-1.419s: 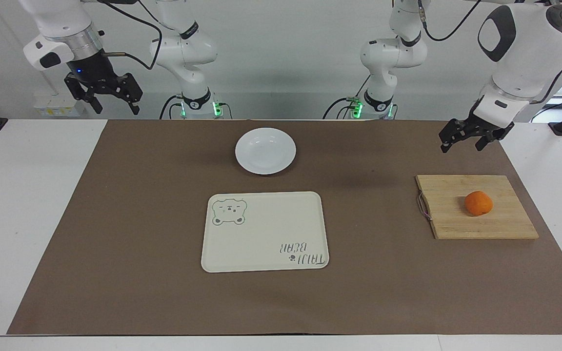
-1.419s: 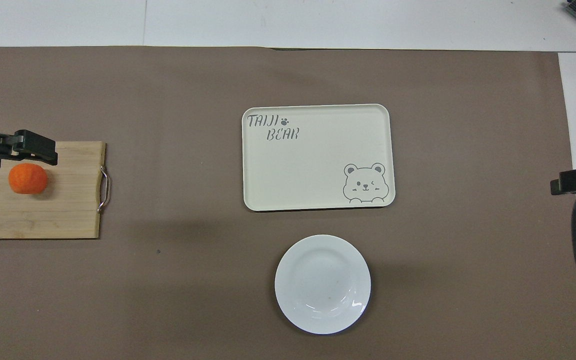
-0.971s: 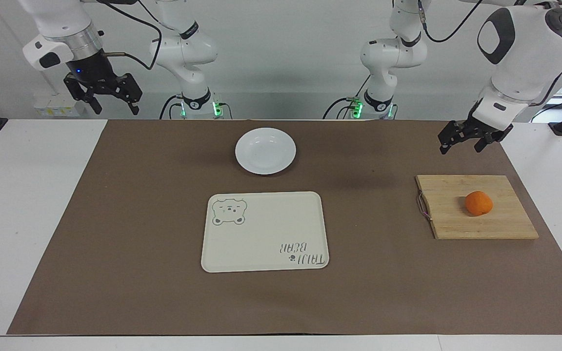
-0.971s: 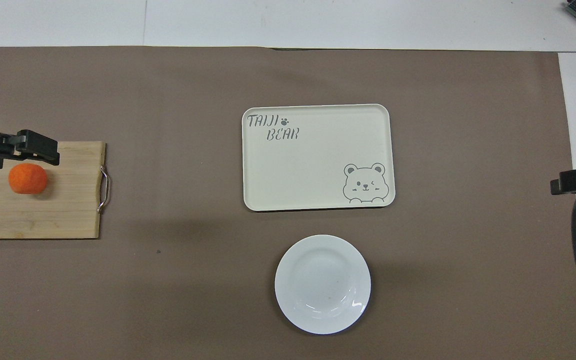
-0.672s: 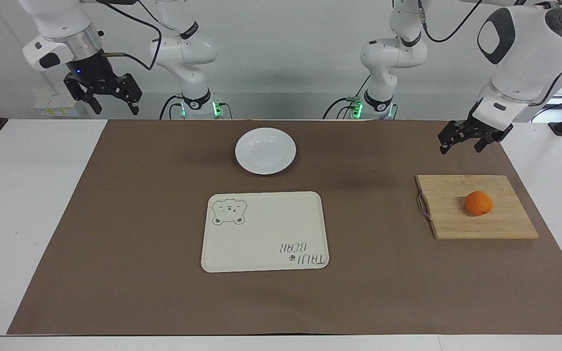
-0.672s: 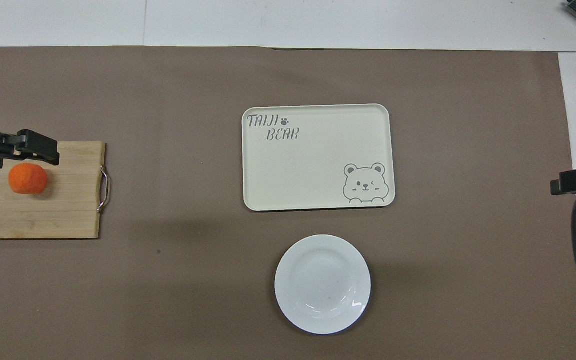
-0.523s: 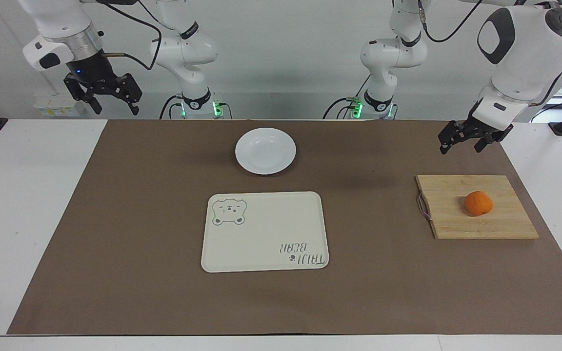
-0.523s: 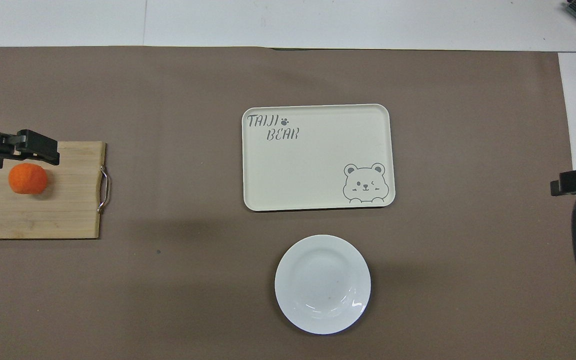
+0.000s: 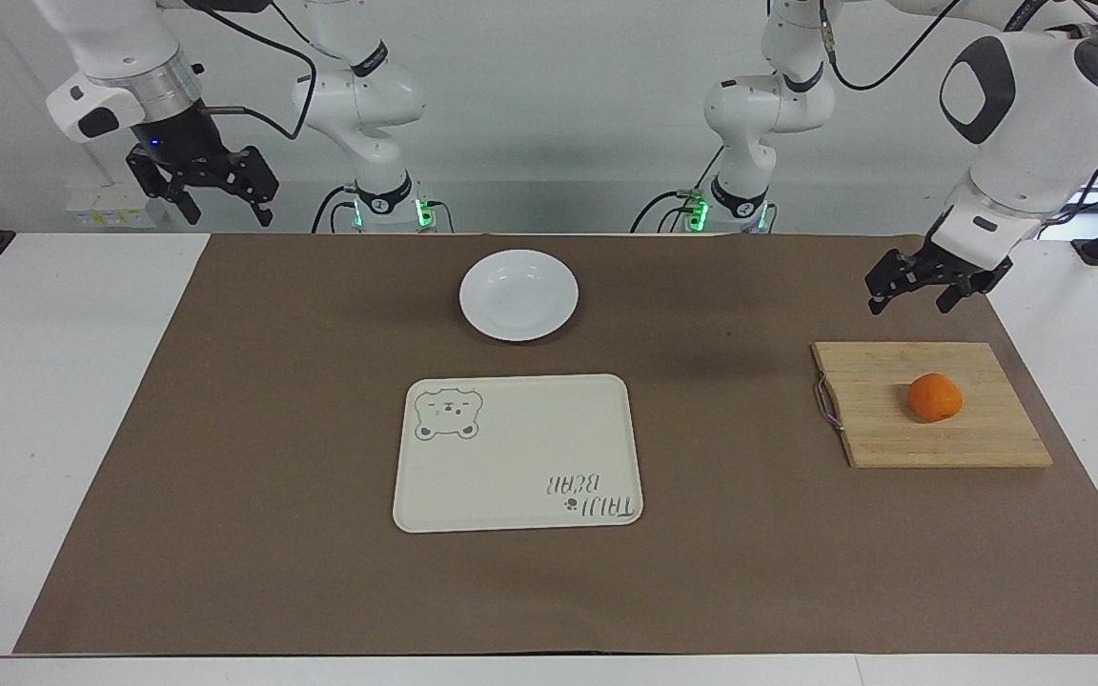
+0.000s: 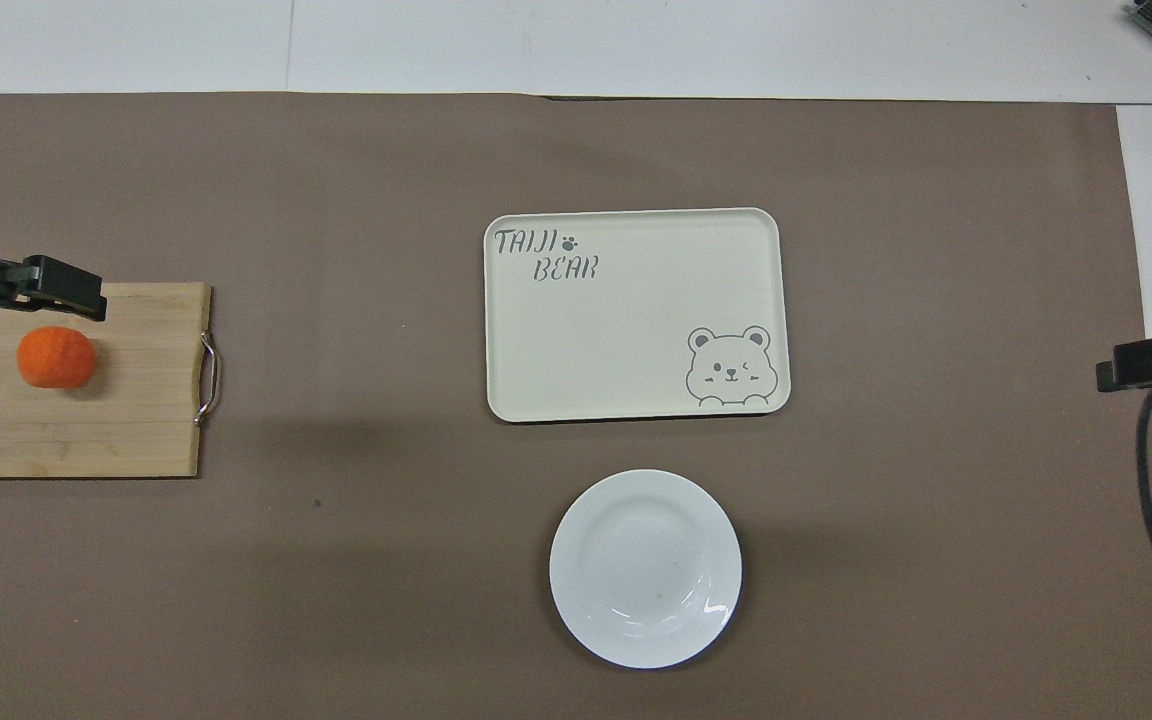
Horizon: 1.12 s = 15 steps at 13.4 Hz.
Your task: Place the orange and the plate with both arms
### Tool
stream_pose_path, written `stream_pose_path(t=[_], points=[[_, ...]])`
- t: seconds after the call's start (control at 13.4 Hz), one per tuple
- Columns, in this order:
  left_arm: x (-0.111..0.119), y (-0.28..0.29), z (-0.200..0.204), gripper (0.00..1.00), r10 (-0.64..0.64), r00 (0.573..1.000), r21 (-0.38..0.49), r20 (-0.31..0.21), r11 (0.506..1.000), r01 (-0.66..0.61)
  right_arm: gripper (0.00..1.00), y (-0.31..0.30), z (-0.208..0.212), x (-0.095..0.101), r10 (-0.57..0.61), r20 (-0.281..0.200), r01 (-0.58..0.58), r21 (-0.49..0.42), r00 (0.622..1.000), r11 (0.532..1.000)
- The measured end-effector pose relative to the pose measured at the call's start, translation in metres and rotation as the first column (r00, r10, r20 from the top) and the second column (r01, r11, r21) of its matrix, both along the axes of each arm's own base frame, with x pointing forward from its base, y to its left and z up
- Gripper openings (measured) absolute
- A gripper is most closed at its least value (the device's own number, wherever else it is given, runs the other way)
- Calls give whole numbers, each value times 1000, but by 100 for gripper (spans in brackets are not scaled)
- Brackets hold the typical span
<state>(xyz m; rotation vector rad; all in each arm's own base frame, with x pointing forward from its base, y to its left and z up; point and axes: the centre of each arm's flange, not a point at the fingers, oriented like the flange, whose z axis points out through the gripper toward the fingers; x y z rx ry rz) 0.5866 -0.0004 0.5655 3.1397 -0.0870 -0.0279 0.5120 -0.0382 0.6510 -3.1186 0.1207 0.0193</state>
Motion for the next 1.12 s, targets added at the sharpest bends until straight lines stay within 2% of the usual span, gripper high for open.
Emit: stream_pose_path(t=[0.75,1.12], points=[[24,74,-65,100,-131,991,-4,9,991,131,100,3,0,0,5,0,-5,0,1000,1000],[35,124,-113,100,-98,995,-8,0,995,98,100,3,-1,1,5,3,-5,-1,1000,1000]])
